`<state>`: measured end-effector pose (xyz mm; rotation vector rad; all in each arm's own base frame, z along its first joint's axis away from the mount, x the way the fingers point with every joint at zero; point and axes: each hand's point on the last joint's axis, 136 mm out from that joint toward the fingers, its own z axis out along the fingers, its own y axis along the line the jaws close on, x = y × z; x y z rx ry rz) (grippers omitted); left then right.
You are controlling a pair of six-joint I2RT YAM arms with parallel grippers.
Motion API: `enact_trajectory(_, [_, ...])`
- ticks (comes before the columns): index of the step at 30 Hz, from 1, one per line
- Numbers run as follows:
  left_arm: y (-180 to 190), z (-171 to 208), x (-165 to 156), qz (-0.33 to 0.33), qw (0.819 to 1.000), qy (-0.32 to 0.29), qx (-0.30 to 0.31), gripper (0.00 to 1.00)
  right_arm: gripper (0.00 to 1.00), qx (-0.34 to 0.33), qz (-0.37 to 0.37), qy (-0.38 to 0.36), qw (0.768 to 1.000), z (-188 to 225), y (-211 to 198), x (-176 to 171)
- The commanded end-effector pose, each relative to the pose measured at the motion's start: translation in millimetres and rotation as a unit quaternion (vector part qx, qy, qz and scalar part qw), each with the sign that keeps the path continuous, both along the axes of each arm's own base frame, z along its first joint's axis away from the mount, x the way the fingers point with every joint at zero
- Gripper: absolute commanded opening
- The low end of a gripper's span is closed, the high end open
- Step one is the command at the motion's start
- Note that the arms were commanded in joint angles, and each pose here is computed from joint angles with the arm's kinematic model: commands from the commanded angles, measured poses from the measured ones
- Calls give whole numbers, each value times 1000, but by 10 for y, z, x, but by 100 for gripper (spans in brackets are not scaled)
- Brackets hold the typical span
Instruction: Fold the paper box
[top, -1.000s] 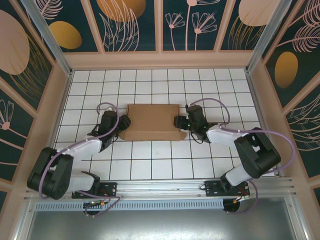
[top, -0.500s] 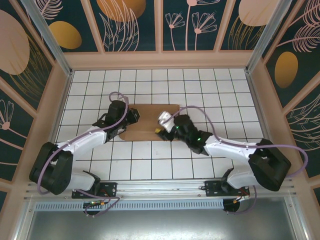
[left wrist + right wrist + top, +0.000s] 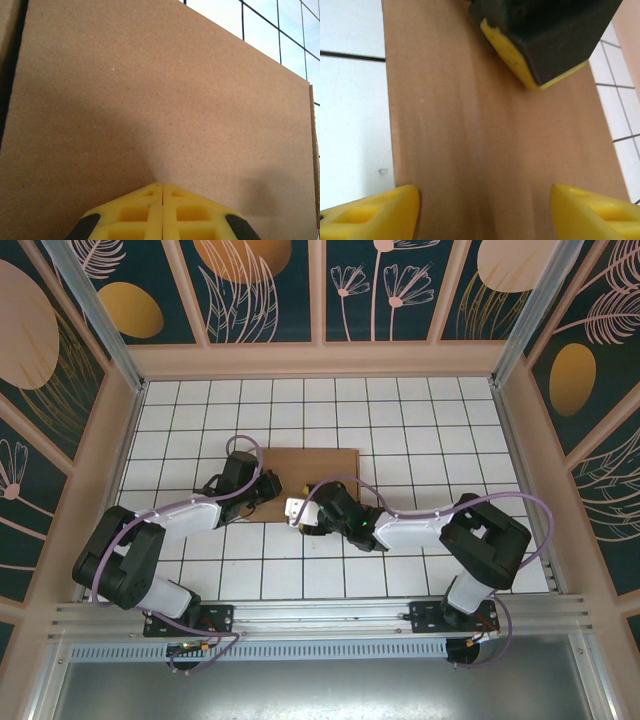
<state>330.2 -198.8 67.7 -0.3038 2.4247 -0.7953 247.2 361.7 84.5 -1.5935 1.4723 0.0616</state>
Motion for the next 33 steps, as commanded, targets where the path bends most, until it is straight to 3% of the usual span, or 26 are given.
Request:
enact_trajectory(1, [40,-93,-38,9,1000,10,5,7,70,38,50,-15,998,264,198,-87])
enact_trajectory(9, [42,-102,-49,7,1000,10,6,7,69,32,52,13,998,155,204,-44])
enact_trajectory(21, [48,-144,-78,13,1000,15,-1,2,55,-59,-15,24,998,-375,101,294])
enact_trajectory(25, [44,-134,-74,12,1000,14,-2,1,42,-90,-43,6,995,-490,25,409])
enact_trajectory(28, [45,-127,-71,12,1000,13,-2,1,23,-105,-59,-3,993,-528,-7,473])
enact_trajectory(33, [45,-111,-71,13,1000,12,-4,1,19,-115,-54,-11,992,-594,-6,450])
